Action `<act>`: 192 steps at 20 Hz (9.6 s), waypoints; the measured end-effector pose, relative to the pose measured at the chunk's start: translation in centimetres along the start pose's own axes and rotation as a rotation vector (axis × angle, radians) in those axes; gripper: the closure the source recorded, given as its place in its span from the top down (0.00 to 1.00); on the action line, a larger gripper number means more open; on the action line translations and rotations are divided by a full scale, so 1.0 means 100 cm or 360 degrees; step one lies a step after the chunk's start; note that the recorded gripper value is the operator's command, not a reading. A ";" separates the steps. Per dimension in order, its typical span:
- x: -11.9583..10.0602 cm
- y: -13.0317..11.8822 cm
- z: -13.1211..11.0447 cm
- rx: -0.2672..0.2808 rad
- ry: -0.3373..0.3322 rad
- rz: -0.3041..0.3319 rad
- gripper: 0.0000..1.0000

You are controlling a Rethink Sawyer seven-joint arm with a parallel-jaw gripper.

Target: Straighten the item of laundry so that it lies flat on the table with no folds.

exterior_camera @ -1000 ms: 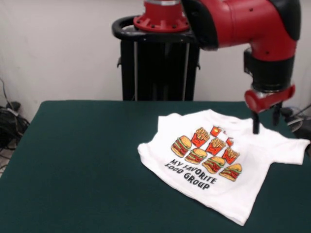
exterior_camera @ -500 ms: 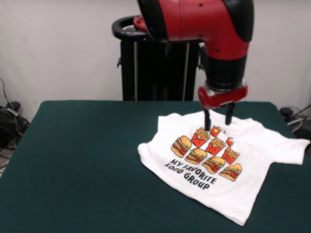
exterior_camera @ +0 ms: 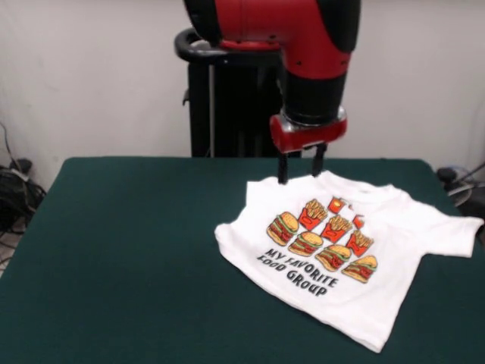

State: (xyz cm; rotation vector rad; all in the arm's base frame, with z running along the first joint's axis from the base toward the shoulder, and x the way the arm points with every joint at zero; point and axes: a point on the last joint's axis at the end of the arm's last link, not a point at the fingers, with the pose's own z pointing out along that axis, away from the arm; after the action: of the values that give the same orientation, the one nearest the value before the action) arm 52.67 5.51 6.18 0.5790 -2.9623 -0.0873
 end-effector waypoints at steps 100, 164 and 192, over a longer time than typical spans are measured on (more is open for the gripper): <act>0.160 0.004 0.099 0.0002 -0.0065 -0.0109 1.00; 0.145 -0.028 0.131 0.0093 -0.0158 -0.0073 0.00; 0.143 -0.022 0.131 0.0156 -0.0121 -0.0143 0.00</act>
State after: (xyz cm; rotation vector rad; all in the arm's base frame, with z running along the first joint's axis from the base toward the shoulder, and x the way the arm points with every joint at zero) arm 38.62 -1.54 -5.39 0.7374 -3.0271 0.0281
